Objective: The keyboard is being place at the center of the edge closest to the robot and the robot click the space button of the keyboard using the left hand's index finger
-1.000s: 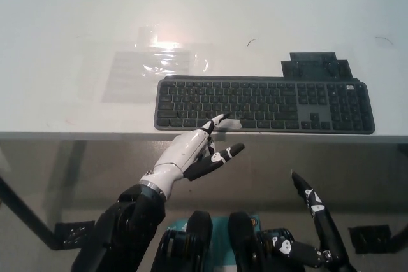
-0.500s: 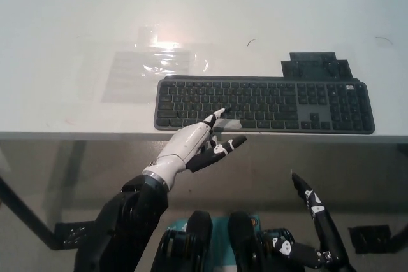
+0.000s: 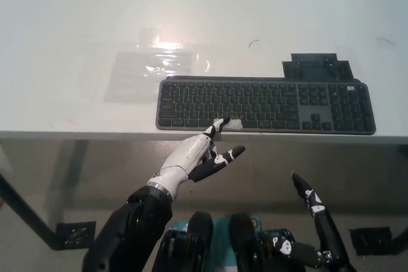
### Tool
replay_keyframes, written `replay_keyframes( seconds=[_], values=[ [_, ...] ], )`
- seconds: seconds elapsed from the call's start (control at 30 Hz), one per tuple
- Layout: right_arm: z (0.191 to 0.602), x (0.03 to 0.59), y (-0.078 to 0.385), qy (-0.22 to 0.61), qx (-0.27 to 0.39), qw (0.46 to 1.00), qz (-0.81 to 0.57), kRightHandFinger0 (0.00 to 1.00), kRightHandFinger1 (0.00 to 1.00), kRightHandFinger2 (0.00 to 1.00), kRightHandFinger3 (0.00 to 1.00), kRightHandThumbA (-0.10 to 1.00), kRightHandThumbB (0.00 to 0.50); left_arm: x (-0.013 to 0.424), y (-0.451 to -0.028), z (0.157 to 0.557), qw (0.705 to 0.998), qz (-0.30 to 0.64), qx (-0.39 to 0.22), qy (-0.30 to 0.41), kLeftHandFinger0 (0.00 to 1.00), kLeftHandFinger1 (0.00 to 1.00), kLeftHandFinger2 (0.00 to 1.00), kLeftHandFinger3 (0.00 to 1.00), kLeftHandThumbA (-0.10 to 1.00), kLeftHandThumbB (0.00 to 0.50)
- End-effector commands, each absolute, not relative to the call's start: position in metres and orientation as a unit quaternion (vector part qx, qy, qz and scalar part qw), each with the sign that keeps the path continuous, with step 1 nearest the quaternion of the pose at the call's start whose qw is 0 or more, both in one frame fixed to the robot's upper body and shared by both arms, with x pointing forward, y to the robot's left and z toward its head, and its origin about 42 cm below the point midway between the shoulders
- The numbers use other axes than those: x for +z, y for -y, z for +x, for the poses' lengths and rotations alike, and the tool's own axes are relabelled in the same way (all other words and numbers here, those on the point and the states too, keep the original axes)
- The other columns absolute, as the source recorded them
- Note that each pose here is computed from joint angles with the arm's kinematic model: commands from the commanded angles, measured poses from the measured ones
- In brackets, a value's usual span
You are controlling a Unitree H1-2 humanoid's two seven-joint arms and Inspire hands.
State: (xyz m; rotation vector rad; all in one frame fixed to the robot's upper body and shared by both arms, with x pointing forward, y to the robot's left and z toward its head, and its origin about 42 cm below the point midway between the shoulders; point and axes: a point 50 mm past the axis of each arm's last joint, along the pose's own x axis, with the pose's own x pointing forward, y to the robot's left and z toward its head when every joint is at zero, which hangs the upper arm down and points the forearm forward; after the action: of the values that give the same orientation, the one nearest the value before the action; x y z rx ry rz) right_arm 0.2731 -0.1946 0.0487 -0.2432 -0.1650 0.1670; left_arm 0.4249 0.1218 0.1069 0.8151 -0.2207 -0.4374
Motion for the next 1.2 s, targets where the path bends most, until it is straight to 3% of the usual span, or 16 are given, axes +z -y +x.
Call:
replay_keyframes(
  seconds=[0.0, 0.2, 0.37, 0.43, 0.5, 0.6, 0.67, 0.73, 0.87, 0.97, 1.17],
  values=[
    [0.28, 0.063, 0.195, 0.128, 0.083, 0.98, -0.125, 1.0, 1.0, 1.0, 1.0, 1.0, 0.362, 0.082, -0.128, 0.421, 0.881, 0.414, -0.214, 0.083, 0.03, 0.17, 0.26, 1.0, 1.0, 0.355],
    [0.28, 0.062, 0.195, 0.127, 0.083, 0.981, -0.122, 1.0, 1.0, 1.0, 1.0, 1.0, 0.362, 0.064, -0.131, 0.41, 0.878, 0.418, -0.224, 0.071, 0.02, 0.22, 0.31, 1.0, 1.0, 0.333],
    [0.28, 0.063, 0.196, 0.128, 0.082, 0.981, -0.123, 1.0, 1.0, 1.0, 1.0, 1.0, 0.359, 0.08, -0.129, 0.401, 0.878, 0.408, -0.226, 0.103, 0.03, 0.22, 0.29, 1.0, 1.0, 0.356],
    [0.281, 0.063, 0.197, 0.127, 0.081, 0.981, -0.12, 1.0, 1.0, 1.0, 1.0, 1.0, 0.368, 0.111, -0.123, 0.394, 0.878, 0.397, -0.22, 0.153, 0.0, 0.15, 0.22, 1.0, 1.0, 0.387],
    [0.281, 0.062, 0.196, 0.124, 0.081, 0.982, -0.118, 1.0, 1.0, 1.0, 1.0, 1.0, 0.359, 0.144, -0.12, 0.384, 0.876, 0.382, -0.209, 0.209, 0.0, 0.13, 0.22, 1.0, 1.0, 0.405],
    [0.279, 0.06, 0.195, 0.122, 0.082, 0.982, -0.118, 1.0, 1.0, 1.0, 1.0, 1.0, 0.356, 0.189, -0.116, 0.368, 0.874, 0.346, -0.194, 0.281, 0.0, 0.07, 0.2, 1.0, 1.0, 0.392],
    [0.278, 0.058, 0.195, 0.118, 0.081, 0.983, -0.116, 1.0, 1.0, 1.0, 1.0, 1.0, 0.366, 0.227, -0.113, 0.351, 0.866, 0.312, -0.179, 0.347, 0.0, 0.0, 0.15, 1.0, 1.0, 0.434],
    [0.277, 0.058, 0.196, 0.117, 0.08, 0.983, -0.117, 1.0, 1.0, 1.0, 1.0, 1.0, 0.362, 0.268, -0.114, 0.33, 0.856, 0.278, -0.164, 0.404, 0.0, 0.0, 0.06, 1.0, 1.0, 0.473],
    [0.273, 0.056, 0.195, 0.115, 0.083, 0.983, -0.115, 1.0, 1.0, 1.0, 1.0, 1.0, 0.344, 0.312, -0.128, 0.294, 0.834, 0.236, -0.145, 0.477, 0.0, 0.0, 0.02, 1.0, 1.0, 0.493],
    [0.271, 0.056, 0.194, 0.115, 0.085, 0.983, -0.117, 1.0, 1.0, 1.0, 1.0, 1.0, 0.344, 0.318, -0.143, 0.274, 0.823, 0.212, -0.132, 0.51, 0.0, 0.0, 0.03, 1.0, 1.0, 0.447],
    [0.271, 0.056, 0.194, 0.114, 0.089, 0.983, -0.116, 1.0, 1.0, 1.0, 1.0, 1.0, 0.361, 0.296, -0.17, 0.25, 0.835, 0.206, -0.14, 0.49, 0.0, 0.0, 0.0, 1.0, 1.0, 0.452]
  ],
)
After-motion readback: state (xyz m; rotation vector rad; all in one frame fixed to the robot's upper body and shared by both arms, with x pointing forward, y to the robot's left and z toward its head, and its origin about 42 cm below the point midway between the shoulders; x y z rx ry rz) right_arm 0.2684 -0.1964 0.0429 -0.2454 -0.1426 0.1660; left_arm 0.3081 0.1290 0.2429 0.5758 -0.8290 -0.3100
